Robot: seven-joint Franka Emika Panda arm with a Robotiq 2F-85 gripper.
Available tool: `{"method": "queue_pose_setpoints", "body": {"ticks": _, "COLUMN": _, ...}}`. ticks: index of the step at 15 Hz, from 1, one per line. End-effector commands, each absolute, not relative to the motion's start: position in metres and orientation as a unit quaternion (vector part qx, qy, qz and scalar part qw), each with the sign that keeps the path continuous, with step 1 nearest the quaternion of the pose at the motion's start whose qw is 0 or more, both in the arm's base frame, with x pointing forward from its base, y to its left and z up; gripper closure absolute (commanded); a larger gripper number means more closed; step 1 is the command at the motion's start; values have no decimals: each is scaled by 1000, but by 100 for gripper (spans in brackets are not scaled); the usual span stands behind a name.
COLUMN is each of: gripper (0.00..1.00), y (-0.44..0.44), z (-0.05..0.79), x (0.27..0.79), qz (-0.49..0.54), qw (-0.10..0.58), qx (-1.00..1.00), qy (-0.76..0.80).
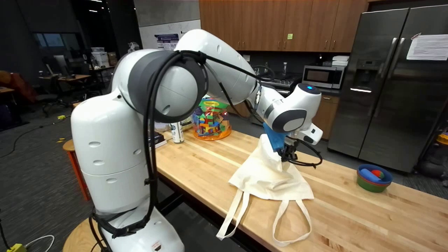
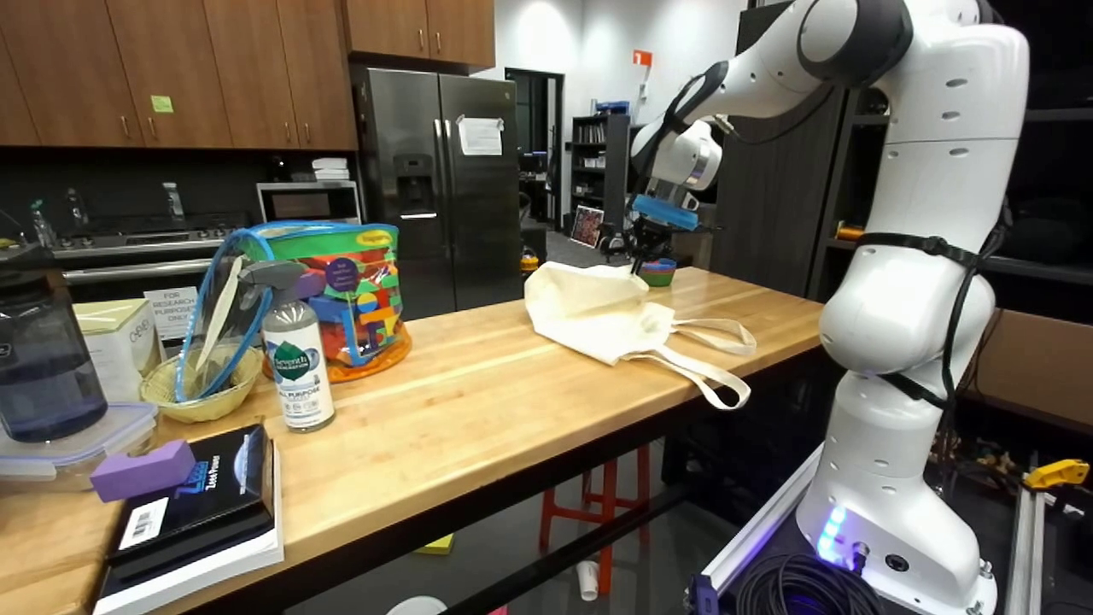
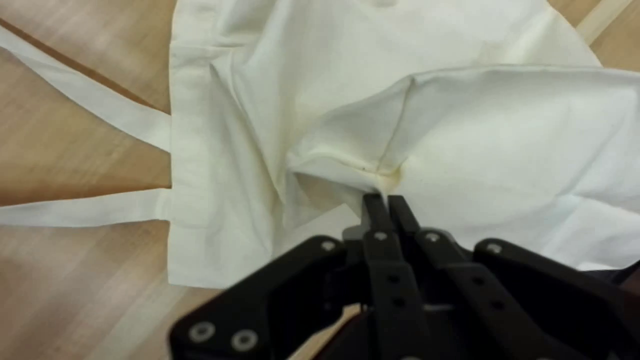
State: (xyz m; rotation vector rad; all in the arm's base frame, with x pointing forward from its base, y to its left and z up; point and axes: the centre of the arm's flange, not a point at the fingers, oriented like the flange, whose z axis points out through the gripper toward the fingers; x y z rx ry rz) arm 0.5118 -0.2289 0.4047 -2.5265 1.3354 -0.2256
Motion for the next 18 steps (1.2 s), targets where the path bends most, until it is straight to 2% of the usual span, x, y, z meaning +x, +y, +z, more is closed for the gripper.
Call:
{"method": "queue_pose_setpoints", "body": {"ticks": 1, "gripper": 99, "y": -274, "z": 409, "x": 486, "qz": -98, "qw": 147, "qx": -832, "qy": 526}}
{"method": "queue_pose_setpoints", "body": {"ticks": 18, "gripper": 99, "y": -412, "z": 437, "x": 341, "qz": -164, "qw": 140, "qx": -667, "qy": 713}}
